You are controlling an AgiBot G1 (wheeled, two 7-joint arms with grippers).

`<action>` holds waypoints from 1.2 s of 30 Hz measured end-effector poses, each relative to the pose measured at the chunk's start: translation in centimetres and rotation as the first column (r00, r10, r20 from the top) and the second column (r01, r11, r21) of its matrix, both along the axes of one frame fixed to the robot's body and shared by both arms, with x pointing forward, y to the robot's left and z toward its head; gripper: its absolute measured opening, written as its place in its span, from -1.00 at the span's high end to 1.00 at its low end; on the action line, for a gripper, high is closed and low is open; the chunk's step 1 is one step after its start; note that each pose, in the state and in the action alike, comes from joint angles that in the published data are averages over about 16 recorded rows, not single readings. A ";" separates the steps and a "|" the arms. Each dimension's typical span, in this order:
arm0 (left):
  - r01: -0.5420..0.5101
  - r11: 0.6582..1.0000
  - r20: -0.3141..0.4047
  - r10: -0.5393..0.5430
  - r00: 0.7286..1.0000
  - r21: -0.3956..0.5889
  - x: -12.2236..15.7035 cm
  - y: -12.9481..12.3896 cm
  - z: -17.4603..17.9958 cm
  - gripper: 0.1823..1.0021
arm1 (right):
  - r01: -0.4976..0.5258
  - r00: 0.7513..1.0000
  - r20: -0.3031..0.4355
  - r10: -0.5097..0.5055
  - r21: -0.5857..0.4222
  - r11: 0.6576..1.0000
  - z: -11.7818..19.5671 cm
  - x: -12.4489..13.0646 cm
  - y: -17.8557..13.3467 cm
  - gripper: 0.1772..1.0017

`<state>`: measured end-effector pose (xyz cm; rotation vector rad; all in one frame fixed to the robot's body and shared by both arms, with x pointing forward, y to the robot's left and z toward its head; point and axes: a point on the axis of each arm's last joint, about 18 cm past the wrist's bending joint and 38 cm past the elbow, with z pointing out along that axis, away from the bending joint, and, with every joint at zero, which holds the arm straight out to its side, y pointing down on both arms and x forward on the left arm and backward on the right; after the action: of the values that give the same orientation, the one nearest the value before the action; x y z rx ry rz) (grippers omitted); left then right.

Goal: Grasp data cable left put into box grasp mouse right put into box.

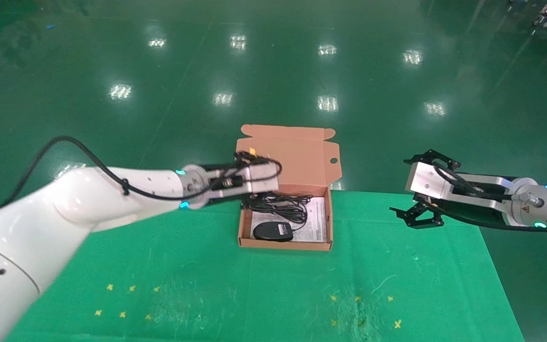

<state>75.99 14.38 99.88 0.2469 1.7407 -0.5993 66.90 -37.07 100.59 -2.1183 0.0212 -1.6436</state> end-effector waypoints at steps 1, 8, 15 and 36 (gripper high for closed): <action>-0.007 1.000 0.012 0.007 1.000 -0.004 0.0 0.2 0.6 0.37 | 0.002 1.000 0.009 -0.002 -0.006 1.000 0.3 0.0 -0.1 -1.00; -0.051 0.998 0.093 0.054 0.994 -0.037 0.0 1.9 4.8 0.02 | 0.016 0.998 0.063 -0.013 -0.049 0.999 2.3 -0.4 -0.5 -1.00; -0.044 0.994 0.078 0.052 0.996 -0.098 -0.6 3.3 5.7 -0.35 | -0.008 0.999 0.050 0.010 -0.037 0.999 2.5 -0.9 -0.2 -1.00; 0.127 0.887 -0.186 -0.230 0.955 -0.444 -6.7 7.7 0.7 -0.97 | -0.249 0.948 -0.124 0.292 0.278 0.928 -0.8 -5.4 3.7 -1.00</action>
<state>69.25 22.09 100.62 0.0251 1.7686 -1.1701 61.49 -33.36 99.82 -1.9498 -0.0057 -1.2318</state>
